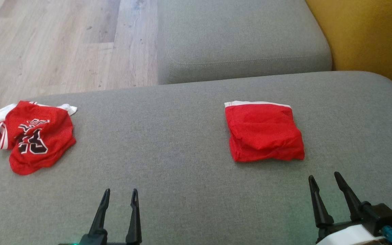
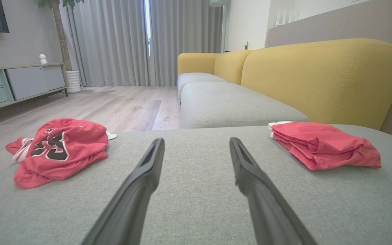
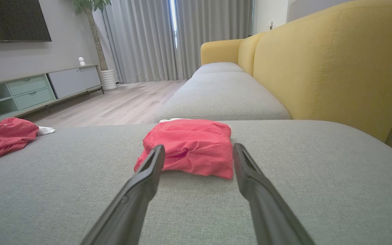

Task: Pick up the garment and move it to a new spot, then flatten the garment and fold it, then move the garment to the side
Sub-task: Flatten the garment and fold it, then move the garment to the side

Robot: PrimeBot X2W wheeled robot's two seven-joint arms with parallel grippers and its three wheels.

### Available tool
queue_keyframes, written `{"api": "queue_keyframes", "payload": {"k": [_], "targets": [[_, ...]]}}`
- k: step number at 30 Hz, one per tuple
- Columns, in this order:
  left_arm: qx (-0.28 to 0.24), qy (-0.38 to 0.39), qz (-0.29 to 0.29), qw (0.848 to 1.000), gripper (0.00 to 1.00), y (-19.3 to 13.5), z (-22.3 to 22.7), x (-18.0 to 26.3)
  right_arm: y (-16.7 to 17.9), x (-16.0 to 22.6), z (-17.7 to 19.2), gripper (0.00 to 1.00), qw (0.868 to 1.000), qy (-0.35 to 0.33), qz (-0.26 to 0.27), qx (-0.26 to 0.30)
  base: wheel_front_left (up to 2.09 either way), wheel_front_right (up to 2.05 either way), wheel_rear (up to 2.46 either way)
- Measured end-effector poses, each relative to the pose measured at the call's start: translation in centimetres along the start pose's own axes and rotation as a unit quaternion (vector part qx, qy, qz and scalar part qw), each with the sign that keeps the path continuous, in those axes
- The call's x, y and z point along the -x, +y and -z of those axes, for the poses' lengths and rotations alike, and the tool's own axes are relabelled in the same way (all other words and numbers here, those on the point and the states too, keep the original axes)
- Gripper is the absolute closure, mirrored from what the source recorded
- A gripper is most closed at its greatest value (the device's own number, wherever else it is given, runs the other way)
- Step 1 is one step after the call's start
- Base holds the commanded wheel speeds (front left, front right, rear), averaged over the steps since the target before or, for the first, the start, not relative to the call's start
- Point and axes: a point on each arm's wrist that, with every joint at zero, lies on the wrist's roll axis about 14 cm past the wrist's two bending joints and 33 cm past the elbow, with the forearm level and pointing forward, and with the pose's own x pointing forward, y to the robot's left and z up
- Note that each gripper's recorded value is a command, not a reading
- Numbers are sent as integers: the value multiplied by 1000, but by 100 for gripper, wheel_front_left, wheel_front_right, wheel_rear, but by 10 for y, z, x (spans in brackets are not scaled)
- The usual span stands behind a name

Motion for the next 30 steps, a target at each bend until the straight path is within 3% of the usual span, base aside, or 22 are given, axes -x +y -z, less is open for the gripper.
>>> {"api": "queue_keyframes", "payload": {"k": [30], "targets": [[7, 6, -35, 999, 0, 17, 4, 7, 9, 2, 9, 0, 1000, 13, -9, 2, 0, 0, 0]]}}
